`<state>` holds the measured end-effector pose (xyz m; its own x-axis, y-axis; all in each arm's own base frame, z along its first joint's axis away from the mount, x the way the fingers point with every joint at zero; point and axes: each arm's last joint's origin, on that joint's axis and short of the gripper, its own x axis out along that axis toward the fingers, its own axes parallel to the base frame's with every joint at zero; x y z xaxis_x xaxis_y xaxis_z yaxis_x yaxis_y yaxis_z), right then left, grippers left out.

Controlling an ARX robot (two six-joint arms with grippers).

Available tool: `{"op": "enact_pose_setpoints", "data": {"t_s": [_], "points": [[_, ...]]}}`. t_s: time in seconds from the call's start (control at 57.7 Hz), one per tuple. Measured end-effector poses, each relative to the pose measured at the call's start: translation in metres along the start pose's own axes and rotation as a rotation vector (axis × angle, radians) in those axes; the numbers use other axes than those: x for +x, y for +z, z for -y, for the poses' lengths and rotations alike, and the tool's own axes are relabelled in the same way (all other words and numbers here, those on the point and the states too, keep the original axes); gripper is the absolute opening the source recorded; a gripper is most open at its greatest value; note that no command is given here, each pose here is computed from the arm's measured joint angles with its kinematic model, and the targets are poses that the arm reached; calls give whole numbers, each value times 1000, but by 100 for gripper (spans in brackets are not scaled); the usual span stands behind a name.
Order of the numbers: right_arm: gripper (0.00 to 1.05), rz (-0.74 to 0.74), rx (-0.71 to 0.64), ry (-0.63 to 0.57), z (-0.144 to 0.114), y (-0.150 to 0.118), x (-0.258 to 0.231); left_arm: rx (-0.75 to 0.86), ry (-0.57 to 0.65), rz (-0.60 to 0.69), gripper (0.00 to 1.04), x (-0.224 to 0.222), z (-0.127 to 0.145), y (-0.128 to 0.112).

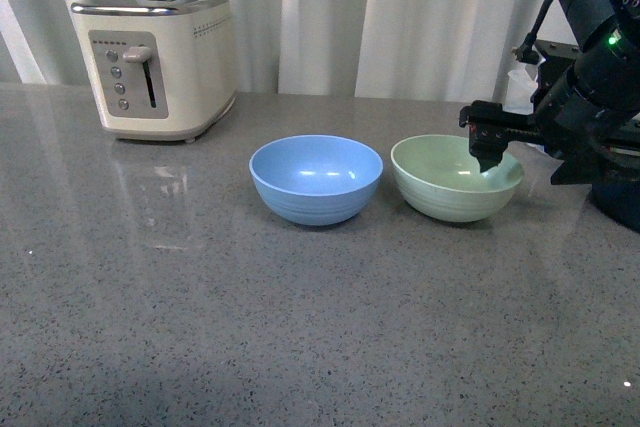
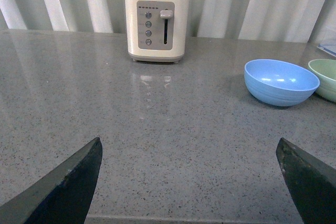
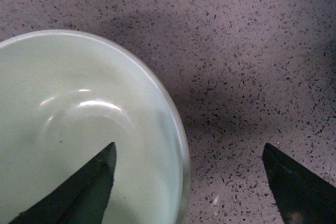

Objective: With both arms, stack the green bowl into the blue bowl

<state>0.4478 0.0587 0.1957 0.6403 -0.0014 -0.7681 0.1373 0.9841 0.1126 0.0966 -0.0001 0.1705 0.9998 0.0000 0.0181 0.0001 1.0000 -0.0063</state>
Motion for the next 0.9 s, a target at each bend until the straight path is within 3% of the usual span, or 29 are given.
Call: {"op": "enact_pose_setpoints", "data": {"t_s": [0.502,0.693,0.901], "points": [[3,-6,-16,-36,-3,0,13,0,0,0,98,0,0,0],[1,57,-53,-66,-5,10,-2,1,0,0,98,0,0,0],[1,204,-66,31,-20,33,-61,0,0,0,98,0,0,0]]}}
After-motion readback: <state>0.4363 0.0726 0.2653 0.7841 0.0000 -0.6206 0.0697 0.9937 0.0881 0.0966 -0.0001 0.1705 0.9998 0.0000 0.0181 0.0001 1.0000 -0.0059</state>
